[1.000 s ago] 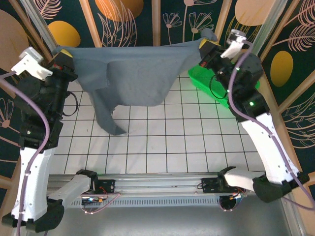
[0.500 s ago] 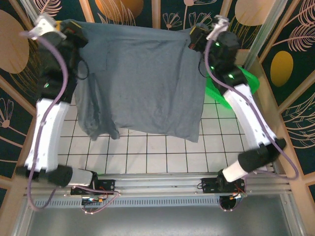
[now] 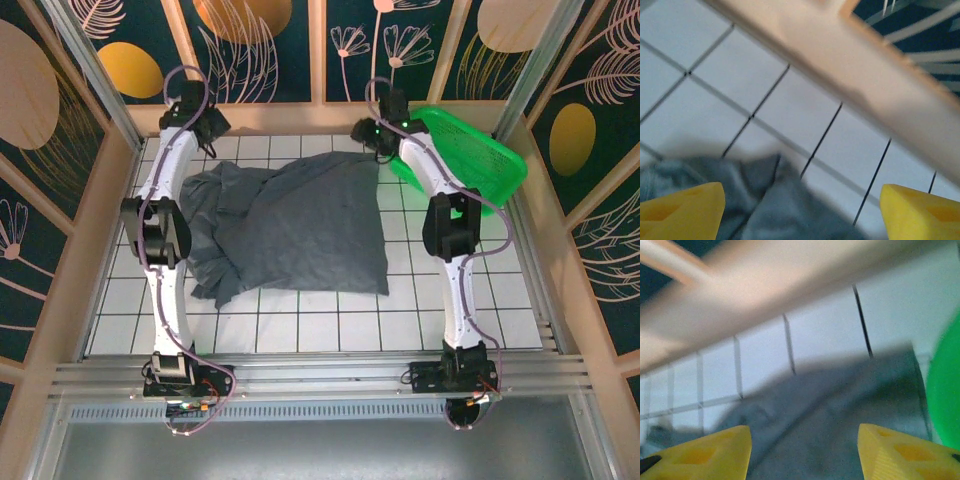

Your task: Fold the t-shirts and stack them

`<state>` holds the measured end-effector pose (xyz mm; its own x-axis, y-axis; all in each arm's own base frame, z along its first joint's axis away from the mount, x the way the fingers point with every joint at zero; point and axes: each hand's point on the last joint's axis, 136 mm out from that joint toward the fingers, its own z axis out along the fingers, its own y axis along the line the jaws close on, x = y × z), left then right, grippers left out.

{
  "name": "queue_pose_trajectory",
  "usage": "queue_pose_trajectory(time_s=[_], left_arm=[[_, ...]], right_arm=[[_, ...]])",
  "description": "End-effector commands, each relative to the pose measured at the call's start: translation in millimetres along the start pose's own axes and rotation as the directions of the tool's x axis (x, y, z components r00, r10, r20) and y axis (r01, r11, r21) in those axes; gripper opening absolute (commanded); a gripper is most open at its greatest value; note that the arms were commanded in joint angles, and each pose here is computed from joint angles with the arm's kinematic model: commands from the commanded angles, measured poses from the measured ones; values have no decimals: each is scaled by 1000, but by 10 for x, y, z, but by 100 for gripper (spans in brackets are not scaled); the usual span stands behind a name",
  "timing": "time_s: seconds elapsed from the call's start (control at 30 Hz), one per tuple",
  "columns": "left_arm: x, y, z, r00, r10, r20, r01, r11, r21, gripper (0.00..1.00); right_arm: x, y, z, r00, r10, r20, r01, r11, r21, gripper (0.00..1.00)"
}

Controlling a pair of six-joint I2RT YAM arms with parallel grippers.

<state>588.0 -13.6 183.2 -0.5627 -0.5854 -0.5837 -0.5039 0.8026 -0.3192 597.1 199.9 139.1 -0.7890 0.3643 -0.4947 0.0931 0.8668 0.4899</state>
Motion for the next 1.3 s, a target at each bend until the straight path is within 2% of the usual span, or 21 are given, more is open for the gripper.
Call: queue_pose_trajectory(time_s=[0.0,0.13,0.3,0.5,0.6,0.67,0.87,0.97,1.03,1.1,1.27], left_arm=[[66,-69,-691,999,12,32,-16,993,113,79],[540,321,-738,998,25,-55,-22,998,54,78],[1022,813,-727,989,43,-140,-52,997,-55,77],[1333,1291,-734,972,9,-236,-48,986,-160,75],[1445,1586,-722,967,-33,-251,-28,972,-235,73],[1499,1764,-718,966,-77,-246,11,966,-260,69],[1758,2157,-660,932,-216,-292,122,944,-308,57],[1852,2261,-743,928,-239,-286,135,931,-338,53],[1859,2260,-834,928,-253,-274,157,931,-330,49],[2007,2294,-906,914,-278,-296,177,929,-325,47],[2289,2311,-1007,878,-322,-353,218,928,-303,44]], right_arm=[[-55,177,-285,998,59,33,-57,997,-58,52],[14,11,-43,993,118,-8,-118,993,-7,42],[-192,-333,83,981,185,53,-189,980,69,36],[-507,-773,51,964,240,112,-250,964,87,33],[-570,-632,42,974,202,97,-205,978,23,32],[-589,-378,-23,985,149,89,-146,989,-40,32],[-544,279,-407,991,24,128,-10,994,-108,38],[-343,503,-591,993,-15,114,27,993,-111,39],[-80,606,-661,996,-52,75,60,992,-112,39],[211,651,-697,996,-84,32,87,990,-114,39],[1050,473,-638,987,-94,-129,81,991,-107,39]])
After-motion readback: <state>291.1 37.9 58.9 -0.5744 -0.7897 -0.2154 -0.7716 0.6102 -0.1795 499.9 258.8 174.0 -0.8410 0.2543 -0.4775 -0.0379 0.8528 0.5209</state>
